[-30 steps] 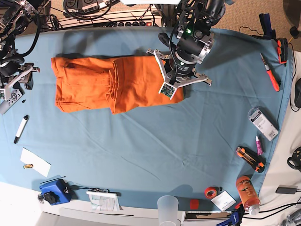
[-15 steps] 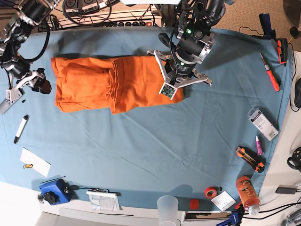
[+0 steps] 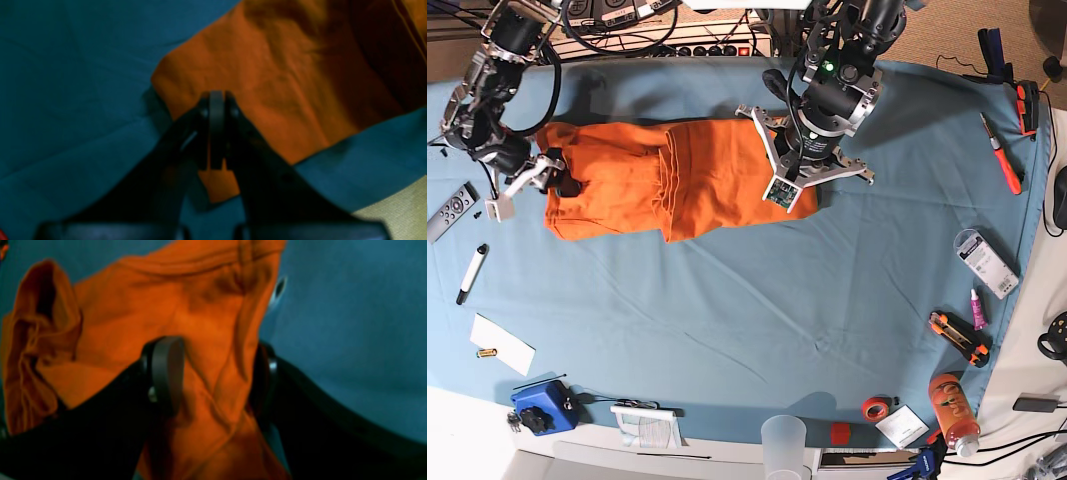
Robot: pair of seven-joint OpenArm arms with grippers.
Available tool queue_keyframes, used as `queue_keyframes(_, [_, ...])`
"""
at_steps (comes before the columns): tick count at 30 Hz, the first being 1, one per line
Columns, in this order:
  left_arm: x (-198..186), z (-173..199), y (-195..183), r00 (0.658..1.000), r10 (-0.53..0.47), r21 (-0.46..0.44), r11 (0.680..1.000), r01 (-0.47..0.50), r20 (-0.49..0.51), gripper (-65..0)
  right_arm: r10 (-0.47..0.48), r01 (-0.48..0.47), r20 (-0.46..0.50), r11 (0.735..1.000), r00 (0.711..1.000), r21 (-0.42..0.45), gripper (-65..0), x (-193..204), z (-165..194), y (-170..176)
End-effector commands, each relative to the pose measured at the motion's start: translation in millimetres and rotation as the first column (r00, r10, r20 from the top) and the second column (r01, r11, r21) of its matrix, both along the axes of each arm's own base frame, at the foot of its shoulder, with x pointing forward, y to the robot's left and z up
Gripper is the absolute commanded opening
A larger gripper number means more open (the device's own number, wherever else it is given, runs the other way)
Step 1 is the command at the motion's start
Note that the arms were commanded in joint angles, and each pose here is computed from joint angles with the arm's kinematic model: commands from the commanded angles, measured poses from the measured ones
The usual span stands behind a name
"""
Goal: Layout the t-shirt on the table in an organized manner, then fold the t-shirt properly
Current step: 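Hold the fold with the left gripper and drag the shirt end with the right gripper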
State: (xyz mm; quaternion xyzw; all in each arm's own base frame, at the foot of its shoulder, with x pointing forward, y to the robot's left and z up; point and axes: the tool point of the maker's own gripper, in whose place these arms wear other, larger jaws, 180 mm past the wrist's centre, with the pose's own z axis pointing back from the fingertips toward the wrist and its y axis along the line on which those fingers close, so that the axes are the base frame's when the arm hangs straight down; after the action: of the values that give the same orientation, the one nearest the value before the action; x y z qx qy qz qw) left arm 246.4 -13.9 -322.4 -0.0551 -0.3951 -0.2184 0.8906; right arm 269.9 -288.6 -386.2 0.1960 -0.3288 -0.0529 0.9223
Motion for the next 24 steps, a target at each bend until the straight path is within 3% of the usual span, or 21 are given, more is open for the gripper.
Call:
queue_keyframes(1, [5,10,-3,0.999,0.0,-0.021,1.0,0.001,0.038,-65.0,0.005,-0.006,-0.042,1.0,0.999,-0.026,-34.3,-5,-6,-2])
queue_keyframes(9, [5,11,-3,0.999,0.0,-0.022,1.0,0.001,0.039,-65.0,0.016,-0.014,-0.065,0.999,0.998,0.033,-35.2,-9,-18,23])
queue_keyframes(14, [5,10,-3,0.999,0.0,-0.021,1.0,0.001,0.038,-65.0,0.014,-0.013,-0.06,1.0,0.998,0.028,-60.2,-8,-16,21])
queue_keyframes(16, [5,10,-3,0.999,0.0,-0.021,1.0,0.001,0.038,-65.0,0.014,-0.013,-0.064,1.0,0.998,0.022,-65.0,-9,-17,20])
queue_keyframes(20, [5,10,-3,0.999,0.0,-0.021,1.0,0.001,0.036,-65.0,0.007,-0.009,-0.077,1.0,0.997,-0.024,-65.0,-10,-18,10])
queue_keyframes(24, [3,7,-2,1.0,0.002,-0.011,1.0,-0.001,0.016,-65.0,-0.005,0.002,-0.019,0.991,1.0,-0.133,-65.0,2,3,-19])
